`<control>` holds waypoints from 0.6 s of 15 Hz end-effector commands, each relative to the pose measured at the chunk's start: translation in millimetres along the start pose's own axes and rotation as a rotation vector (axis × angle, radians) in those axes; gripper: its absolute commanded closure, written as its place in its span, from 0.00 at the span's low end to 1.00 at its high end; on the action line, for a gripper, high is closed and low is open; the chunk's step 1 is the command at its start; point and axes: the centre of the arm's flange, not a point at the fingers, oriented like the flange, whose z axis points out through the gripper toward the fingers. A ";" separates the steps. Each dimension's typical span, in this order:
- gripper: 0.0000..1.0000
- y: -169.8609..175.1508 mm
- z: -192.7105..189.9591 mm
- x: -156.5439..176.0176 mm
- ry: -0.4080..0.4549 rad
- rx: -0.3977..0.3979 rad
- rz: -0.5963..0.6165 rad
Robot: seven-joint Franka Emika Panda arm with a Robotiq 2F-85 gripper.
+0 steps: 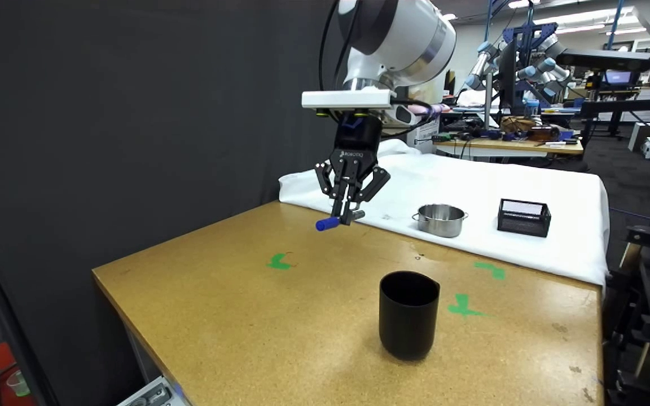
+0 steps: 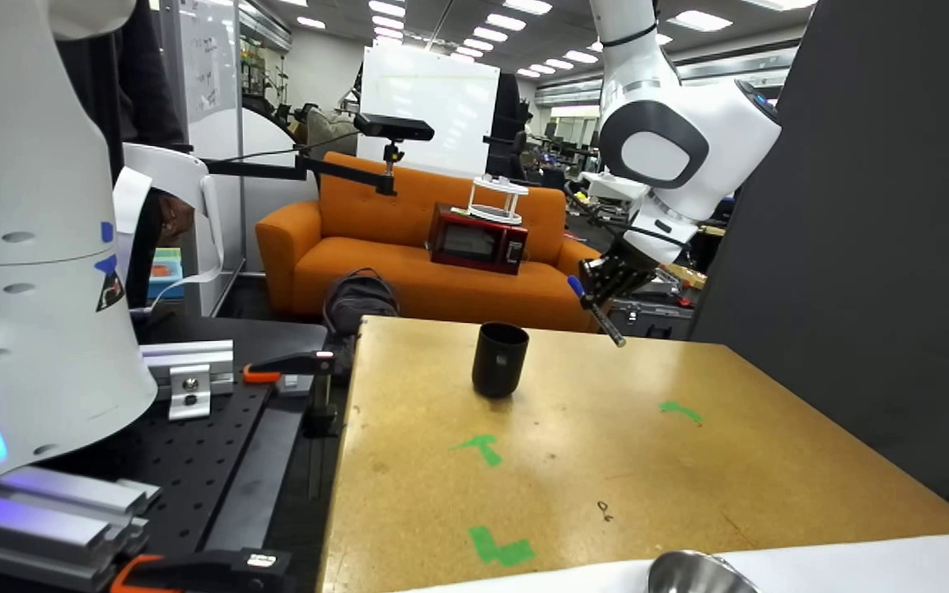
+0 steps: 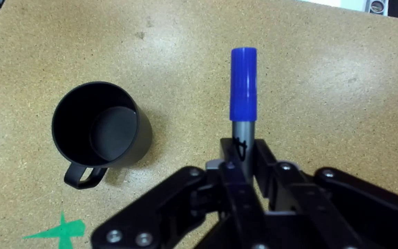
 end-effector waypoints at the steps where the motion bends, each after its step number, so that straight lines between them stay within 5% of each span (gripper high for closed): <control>1: 0.96 -2.4 5.1 2.5 -0.060 -0.018 -0.022; 9: 0.96 18.4 1.5 10.2 -0.313 -0.032 -0.084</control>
